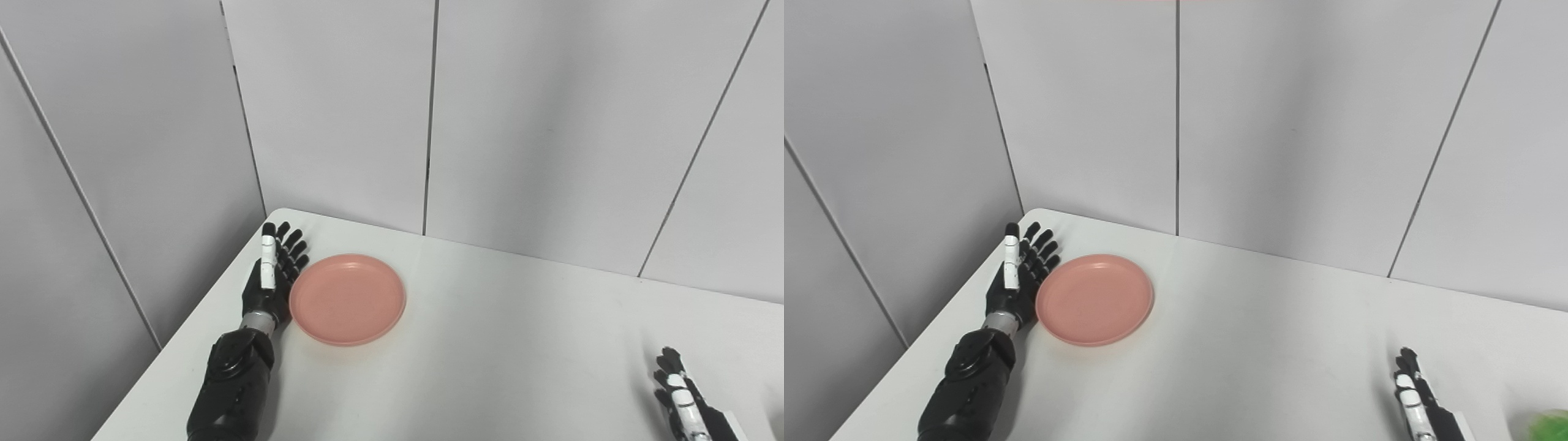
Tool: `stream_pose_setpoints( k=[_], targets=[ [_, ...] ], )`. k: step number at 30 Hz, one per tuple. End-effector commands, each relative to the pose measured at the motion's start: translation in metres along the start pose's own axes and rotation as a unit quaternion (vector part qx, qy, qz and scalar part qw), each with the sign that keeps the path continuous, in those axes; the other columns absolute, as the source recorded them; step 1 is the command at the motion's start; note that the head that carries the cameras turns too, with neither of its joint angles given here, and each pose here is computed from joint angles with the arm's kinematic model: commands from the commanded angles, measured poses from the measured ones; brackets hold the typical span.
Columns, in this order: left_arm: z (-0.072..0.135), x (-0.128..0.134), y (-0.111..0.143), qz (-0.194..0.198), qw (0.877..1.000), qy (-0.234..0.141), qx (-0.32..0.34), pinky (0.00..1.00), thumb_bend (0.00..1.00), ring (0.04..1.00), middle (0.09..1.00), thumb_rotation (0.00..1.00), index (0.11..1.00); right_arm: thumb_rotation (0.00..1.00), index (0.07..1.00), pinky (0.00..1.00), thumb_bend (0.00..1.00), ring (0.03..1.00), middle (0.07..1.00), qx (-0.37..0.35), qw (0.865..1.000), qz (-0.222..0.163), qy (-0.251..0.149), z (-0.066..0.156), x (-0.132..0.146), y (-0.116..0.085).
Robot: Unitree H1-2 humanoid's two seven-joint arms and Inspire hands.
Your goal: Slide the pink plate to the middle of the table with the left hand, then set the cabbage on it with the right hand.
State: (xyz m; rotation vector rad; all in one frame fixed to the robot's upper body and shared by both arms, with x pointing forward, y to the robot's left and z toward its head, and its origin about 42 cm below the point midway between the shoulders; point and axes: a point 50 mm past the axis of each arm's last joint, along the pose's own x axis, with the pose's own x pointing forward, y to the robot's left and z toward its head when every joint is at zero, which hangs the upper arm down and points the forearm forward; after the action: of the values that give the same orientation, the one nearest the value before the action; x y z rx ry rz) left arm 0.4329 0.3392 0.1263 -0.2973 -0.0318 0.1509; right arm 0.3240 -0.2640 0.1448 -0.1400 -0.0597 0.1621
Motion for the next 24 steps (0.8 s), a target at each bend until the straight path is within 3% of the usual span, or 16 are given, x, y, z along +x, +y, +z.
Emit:
stream_pose_setpoints(
  k=[1, 5, 14, 18, 24],
  targets=[
    [-0.012, -0.005, -0.004, -0.008, 0.999, 0.038, 0.008, 0.96, 0.92, 0.957, 0.957, 0.94, 0.955, 1.00, 1.000, 1.00, 0.22, 0.999, 0.993, -0.008, 0.999, -0.001, -0.042, 0.012, 0.005, -0.001],
    [-0.015, -0.008, -0.015, -0.027, 0.999, 0.042, 0.017, 0.95, 0.95, 0.948, 0.943, 0.91, 0.936, 1.00, 0.984, 1.00, 0.28, 0.979, 0.972, -0.010, 0.999, -0.006, -0.039, 0.005, 0.006, 0.000],
    [-0.023, -0.015, -0.047, -0.057, 0.995, 0.063, 0.043, 0.94, 0.94, 0.939, 0.924, 0.89, 0.903, 1.00, 0.971, 0.97, 0.32, 0.956, 0.959, -0.031, 0.999, -0.012, -0.032, 0.000, 0.004, 0.003],
    [-0.023, -0.018, -0.058, -0.081, 0.993, 0.064, 0.059, 0.95, 0.94, 0.940, 0.931, 0.90, 0.927, 1.00, 0.958, 0.96, 0.38, 0.946, 0.947, -0.039, 0.999, -0.014, -0.029, -0.003, 0.004, 0.004],
    [-0.024, -0.025, -0.073, -0.116, 0.988, 0.075, 0.072, 0.93, 0.95, 0.942, 0.939, 0.91, 0.939, 1.00, 0.945, 0.95, 0.37, 0.933, 0.938, -0.045, 0.999, -0.017, -0.026, -0.004, 0.004, 0.009]
  ],
)
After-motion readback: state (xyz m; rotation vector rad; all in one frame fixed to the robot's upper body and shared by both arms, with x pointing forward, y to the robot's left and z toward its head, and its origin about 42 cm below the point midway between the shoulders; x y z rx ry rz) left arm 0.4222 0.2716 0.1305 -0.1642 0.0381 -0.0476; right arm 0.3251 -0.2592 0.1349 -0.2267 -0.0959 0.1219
